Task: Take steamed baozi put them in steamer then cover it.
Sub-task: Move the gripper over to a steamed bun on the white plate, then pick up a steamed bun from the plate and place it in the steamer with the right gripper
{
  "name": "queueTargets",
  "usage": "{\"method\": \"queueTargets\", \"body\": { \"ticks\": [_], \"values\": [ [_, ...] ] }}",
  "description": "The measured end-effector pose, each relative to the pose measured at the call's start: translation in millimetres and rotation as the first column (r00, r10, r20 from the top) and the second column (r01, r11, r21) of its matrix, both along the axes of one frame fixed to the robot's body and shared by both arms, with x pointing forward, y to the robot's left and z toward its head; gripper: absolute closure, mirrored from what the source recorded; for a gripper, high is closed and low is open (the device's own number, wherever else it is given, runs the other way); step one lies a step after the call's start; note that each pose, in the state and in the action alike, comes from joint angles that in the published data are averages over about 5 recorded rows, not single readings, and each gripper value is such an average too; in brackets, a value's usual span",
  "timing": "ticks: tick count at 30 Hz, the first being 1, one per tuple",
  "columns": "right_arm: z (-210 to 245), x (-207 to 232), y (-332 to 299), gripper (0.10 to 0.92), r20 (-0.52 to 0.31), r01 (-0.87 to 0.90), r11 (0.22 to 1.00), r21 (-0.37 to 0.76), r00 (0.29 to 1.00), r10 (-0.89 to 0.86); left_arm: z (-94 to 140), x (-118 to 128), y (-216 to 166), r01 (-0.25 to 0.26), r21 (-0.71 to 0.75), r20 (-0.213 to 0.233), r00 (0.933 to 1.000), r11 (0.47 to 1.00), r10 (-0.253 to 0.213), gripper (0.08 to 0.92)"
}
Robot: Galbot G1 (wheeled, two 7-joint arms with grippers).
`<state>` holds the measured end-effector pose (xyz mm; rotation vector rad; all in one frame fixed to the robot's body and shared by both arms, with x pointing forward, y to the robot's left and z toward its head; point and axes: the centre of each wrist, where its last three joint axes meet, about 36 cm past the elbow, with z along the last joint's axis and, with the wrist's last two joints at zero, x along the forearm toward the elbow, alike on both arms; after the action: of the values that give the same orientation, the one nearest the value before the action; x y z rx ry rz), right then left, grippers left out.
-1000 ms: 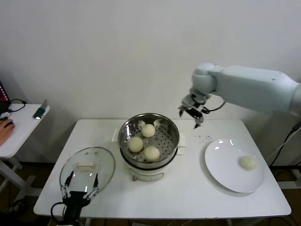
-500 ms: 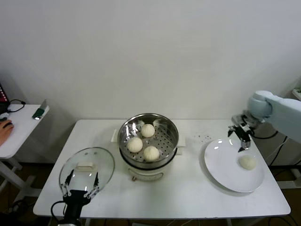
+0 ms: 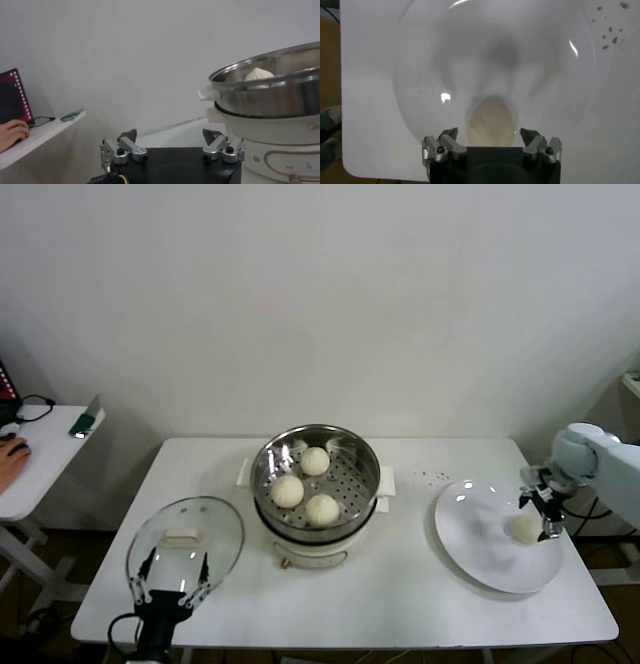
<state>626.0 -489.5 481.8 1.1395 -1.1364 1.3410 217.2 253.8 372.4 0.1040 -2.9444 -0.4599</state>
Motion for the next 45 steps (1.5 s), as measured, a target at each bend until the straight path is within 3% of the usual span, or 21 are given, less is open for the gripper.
{"method": "queueTargets", "body": {
  "ticks": [18,30,37,45],
  "values": [
    [-30,10,1,0.201,-0.006,0.016,1.0,-0.013,1.0,-0.017,-5,0,-2,0.004,0.002,-0.008,1.0,1.0,-0.004,0.177],
    [-30,9,-4,0.329,-0.013,0.03,0.999,-0.016,0.999,-0.031,-4,-3,-1,0.002,0.001,-0.008,1.0,1.0,-0.002,0.177],
    [-11,18,-1,0.343,0.025,0.056,0.998,0.008,0.998,-0.056,-4,-3,-3,0.002,-0.007,-0.004,1.0,1.0,-0.002,0.177],
    [51,50,33,0.344,0.115,0.078,0.991,0.106,0.989,-0.09,-5,0,-9,0.007,-0.027,0.004,1.0,1.0,-0.007,0.177]
  ]
}}
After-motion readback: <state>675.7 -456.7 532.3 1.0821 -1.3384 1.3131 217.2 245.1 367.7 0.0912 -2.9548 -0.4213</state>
